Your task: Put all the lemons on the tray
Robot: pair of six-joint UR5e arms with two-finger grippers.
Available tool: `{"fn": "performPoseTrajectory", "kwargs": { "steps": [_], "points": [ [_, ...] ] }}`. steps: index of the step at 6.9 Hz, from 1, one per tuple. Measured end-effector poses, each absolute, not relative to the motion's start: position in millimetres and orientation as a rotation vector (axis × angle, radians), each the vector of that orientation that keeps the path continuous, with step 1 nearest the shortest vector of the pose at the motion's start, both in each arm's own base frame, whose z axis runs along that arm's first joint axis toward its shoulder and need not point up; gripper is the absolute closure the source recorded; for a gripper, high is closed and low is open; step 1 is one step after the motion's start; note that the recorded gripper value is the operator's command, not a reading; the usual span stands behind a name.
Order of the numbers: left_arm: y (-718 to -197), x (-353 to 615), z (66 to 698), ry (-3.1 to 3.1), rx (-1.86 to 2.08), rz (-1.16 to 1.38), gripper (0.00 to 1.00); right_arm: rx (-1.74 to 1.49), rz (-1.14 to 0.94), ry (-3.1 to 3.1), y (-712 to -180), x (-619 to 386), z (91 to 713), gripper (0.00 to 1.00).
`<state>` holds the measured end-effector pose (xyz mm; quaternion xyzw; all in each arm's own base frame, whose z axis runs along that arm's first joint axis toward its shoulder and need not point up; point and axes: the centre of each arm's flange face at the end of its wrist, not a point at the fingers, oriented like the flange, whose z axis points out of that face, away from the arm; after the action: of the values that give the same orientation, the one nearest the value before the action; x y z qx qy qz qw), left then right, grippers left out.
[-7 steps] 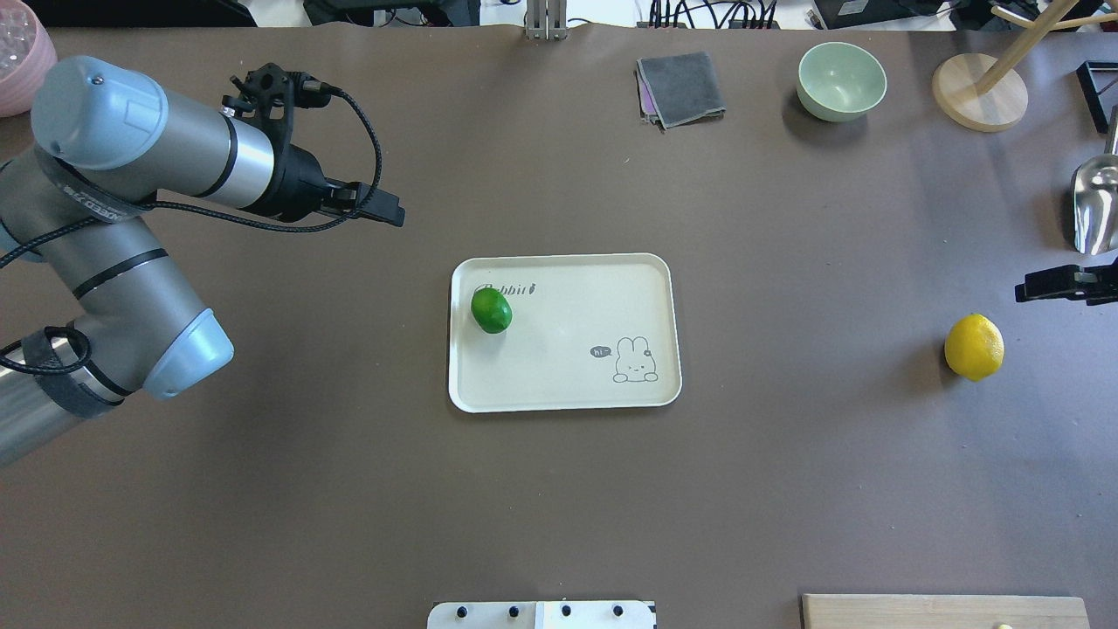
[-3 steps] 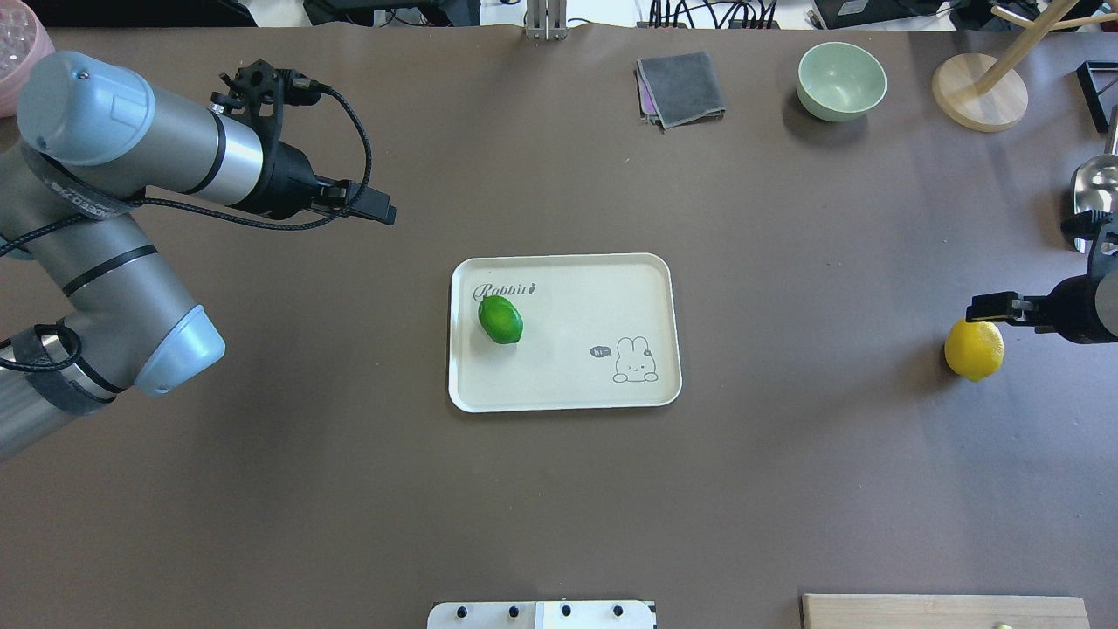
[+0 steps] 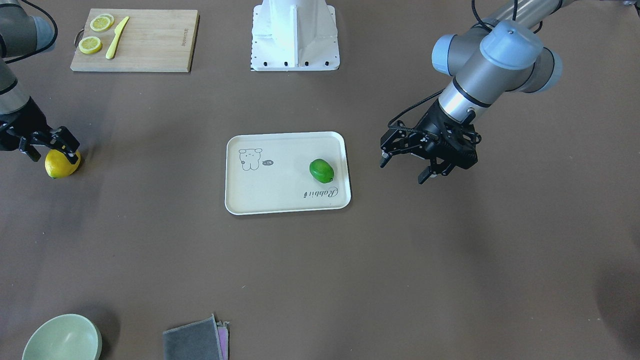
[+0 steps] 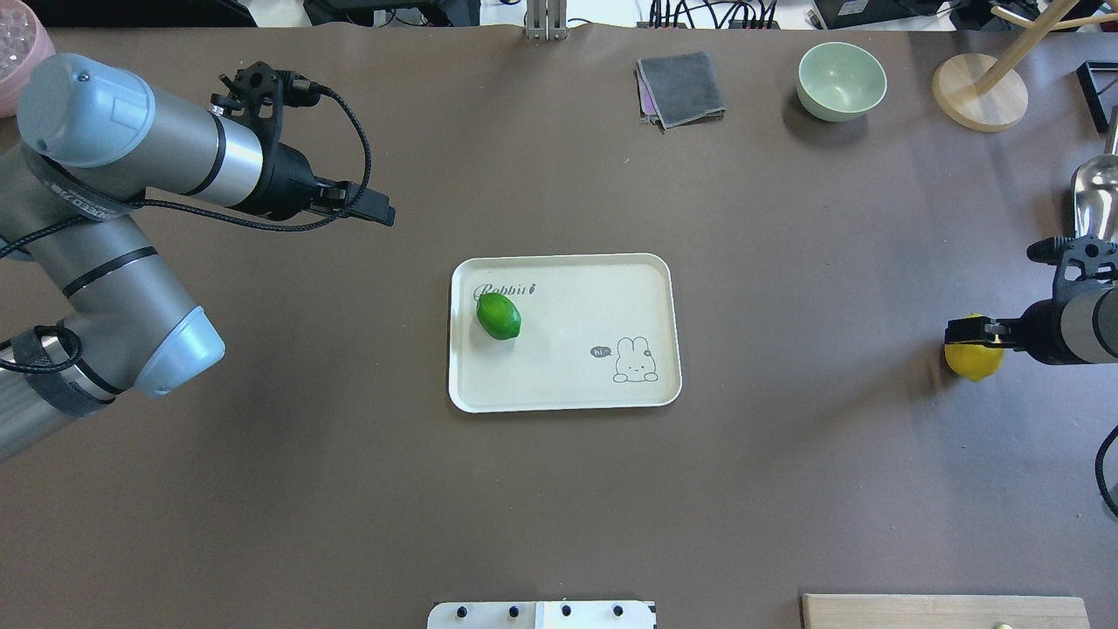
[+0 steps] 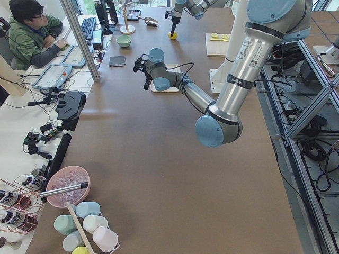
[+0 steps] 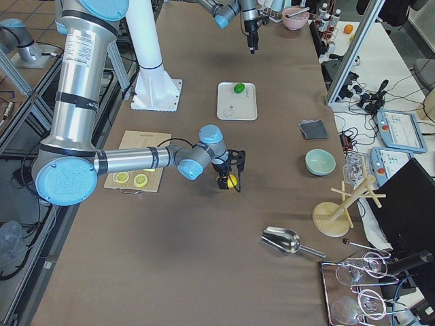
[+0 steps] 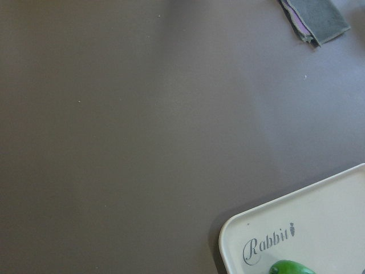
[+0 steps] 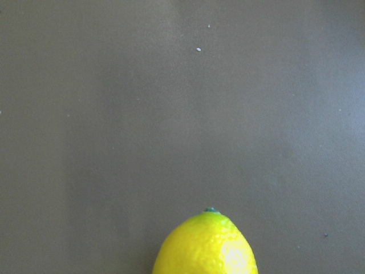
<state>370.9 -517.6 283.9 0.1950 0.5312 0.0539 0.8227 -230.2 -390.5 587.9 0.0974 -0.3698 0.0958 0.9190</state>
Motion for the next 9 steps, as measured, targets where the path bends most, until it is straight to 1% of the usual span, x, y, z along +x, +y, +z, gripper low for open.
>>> {"fn": "performPoseTrajectory", "kwargs": {
  "steps": [1, 3, 5, 6, 8, 9],
  "points": [
    [-517, 372, 285, 1.128, 0.414, 0.114, 0.01, 0.203, 0.189, -0.757, -389, -233, 589, 1.0],
    [-518, 373, 287, 1.125, 0.412, 0.113, 0.01, 0.217, 0.187, -0.776, -390, -233, 575, 1.0],
    [-517, 374, 288, 1.123, 0.41, 0.114, 0.01, 0.246, 0.185, -0.833, -396, -234, 531, 1.0],
    [-517, 374, 288, 1.123, 0.41, 0.114, 0.01, 0.256, 0.183, -0.847, -411, -247, 505, 1.0],
    [-517, 375, 289, 1.123, 0.409, 0.115, 0.01, 0.25, 0.165, -0.845, -450, -306, 425, 1.0],
    [-517, 376, 289, 1.123, 0.407, 0.115, 0.01, 0.248, 0.151, -0.832, -457, -339, 387, 1.0]
  ]
}}
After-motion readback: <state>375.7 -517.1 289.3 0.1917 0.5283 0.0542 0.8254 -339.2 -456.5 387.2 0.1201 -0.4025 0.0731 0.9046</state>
